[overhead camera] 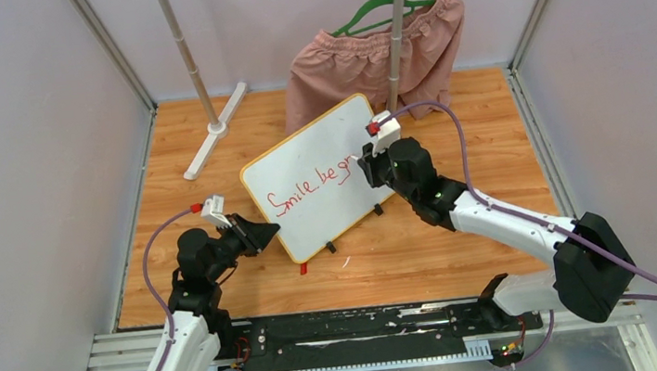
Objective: Write a sentence on the whiteboard
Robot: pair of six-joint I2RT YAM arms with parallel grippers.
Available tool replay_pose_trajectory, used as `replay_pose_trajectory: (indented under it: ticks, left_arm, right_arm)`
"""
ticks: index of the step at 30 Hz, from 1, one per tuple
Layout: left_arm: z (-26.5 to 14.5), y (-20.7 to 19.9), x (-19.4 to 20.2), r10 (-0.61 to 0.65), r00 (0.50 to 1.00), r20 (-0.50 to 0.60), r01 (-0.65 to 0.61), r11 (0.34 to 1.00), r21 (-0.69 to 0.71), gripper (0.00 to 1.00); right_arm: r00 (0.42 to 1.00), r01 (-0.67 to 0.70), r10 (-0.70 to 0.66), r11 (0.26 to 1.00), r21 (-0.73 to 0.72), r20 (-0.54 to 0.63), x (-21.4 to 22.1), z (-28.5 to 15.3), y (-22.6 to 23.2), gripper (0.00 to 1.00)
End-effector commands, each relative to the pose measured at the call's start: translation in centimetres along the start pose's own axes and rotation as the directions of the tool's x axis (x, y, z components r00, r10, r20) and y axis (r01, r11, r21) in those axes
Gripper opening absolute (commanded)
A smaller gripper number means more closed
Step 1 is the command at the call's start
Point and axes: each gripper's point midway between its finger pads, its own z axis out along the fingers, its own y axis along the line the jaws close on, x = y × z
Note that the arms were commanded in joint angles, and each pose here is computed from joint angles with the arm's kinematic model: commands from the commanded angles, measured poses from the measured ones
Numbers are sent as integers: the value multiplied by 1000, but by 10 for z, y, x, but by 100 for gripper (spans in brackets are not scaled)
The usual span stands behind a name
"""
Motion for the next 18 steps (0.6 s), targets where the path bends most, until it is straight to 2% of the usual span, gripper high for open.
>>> replay_pose_trajectory:
  ticks: [1,18]
  left_arm:
    - [-1,0,0,-2,1000,-7,2,1000,-14,0]
    - [0,0,0,0,1000,-7,0,1000,-14,0]
  right_arm:
    - [999,-18,19,1000,-22,32,-11,0,4,0]
    - [999,-28,28,1000,1,-30,16,-8,-1,0]
